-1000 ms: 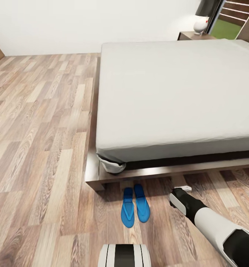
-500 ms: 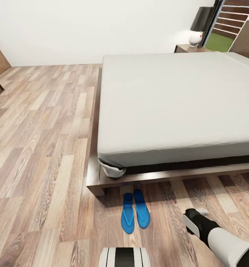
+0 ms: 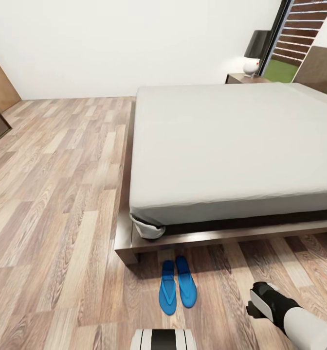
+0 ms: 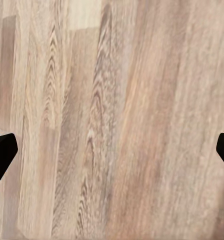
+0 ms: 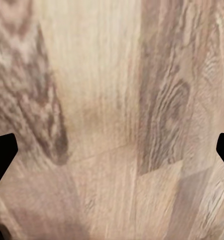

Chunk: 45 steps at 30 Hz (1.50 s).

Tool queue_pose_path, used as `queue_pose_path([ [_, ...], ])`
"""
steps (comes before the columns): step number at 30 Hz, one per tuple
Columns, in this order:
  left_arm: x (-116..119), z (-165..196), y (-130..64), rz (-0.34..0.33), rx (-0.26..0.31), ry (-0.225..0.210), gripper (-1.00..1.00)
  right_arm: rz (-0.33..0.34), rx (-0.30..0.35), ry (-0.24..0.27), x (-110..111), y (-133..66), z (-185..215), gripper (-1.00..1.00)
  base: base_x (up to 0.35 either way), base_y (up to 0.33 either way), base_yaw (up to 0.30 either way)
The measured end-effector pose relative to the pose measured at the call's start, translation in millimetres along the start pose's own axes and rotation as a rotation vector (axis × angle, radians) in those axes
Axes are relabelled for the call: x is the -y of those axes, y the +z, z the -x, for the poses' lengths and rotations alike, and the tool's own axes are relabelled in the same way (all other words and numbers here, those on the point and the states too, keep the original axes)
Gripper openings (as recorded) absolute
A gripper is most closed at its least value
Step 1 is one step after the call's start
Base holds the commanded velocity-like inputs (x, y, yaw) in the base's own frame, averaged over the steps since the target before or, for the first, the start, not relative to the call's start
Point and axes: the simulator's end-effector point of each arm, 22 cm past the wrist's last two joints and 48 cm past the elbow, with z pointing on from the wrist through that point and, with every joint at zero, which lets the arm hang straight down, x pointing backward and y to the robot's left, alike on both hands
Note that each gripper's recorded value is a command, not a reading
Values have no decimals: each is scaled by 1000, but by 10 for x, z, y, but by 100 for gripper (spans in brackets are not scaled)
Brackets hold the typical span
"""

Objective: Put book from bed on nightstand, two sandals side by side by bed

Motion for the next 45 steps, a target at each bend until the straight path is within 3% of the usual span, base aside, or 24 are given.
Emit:
queue_pose_path([
  [16, 47, 109, -140, -58, 33, -64, 100, 99, 100, 35, -68, -253, 250, 100, 0, 0, 0],
  [19, 32, 88, -164, -62, 30, -93, 100, 112, 108, 38, -78, -287, 246, 100, 0, 0, 0],
  [30, 84, 67, -264, -125, 29, -190, 100, 126, 141, 48, -59, -436, 280, 100, 0, 0, 0],
  [45, 137, 52, -400, -173, 42, -240, 100, 132, 169, 68, 107, -504, 141, 100, 0, 0, 0],
])
